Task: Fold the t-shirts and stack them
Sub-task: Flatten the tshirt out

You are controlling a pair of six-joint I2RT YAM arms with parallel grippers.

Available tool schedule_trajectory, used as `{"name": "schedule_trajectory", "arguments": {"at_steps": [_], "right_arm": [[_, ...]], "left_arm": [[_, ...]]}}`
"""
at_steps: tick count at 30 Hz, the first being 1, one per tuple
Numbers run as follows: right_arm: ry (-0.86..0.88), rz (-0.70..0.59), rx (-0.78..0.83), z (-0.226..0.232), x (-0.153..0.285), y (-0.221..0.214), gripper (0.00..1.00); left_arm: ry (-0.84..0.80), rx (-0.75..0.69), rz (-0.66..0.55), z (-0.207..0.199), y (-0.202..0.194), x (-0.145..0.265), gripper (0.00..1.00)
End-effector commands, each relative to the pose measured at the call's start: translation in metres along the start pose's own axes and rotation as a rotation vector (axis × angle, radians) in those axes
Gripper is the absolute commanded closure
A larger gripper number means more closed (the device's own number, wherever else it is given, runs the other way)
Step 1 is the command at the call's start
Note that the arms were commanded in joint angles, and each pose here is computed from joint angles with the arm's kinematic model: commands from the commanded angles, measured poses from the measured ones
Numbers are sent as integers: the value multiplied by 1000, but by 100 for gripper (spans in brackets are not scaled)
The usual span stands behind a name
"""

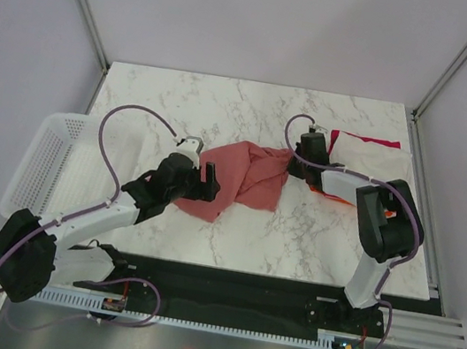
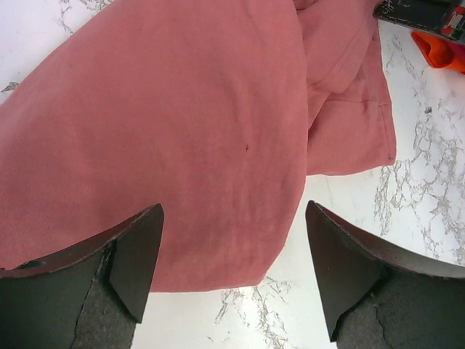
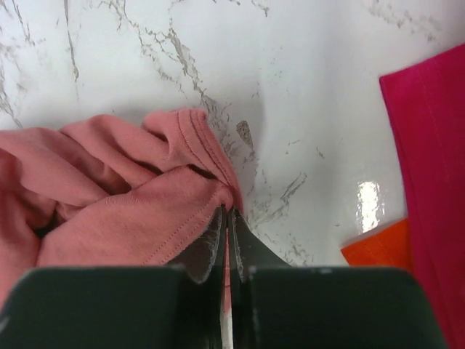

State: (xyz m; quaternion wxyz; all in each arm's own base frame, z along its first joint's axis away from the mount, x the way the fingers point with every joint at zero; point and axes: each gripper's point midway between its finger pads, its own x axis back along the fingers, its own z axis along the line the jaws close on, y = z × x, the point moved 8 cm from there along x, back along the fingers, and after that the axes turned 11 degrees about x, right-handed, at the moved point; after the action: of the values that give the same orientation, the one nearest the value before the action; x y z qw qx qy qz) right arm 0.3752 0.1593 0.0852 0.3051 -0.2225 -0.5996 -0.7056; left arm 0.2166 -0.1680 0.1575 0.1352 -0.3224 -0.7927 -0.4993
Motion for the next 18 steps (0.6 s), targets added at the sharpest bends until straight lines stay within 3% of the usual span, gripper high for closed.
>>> {"name": "schedule_trajectory", "arguments": {"at_steps": [1, 8, 18], "right_arm": [[-31, -84, 16, 0, 10, 28, 100], [-144, -139, 12, -14, 42, 35, 100], [-383, 21, 25, -59, 26, 9, 100]], "left_arm": [[-53, -60, -70, -2, 6, 1, 14], [-66, -75, -42, 0, -3, -6, 14], [-97, -90, -3, -3, -8, -10, 15]]}}
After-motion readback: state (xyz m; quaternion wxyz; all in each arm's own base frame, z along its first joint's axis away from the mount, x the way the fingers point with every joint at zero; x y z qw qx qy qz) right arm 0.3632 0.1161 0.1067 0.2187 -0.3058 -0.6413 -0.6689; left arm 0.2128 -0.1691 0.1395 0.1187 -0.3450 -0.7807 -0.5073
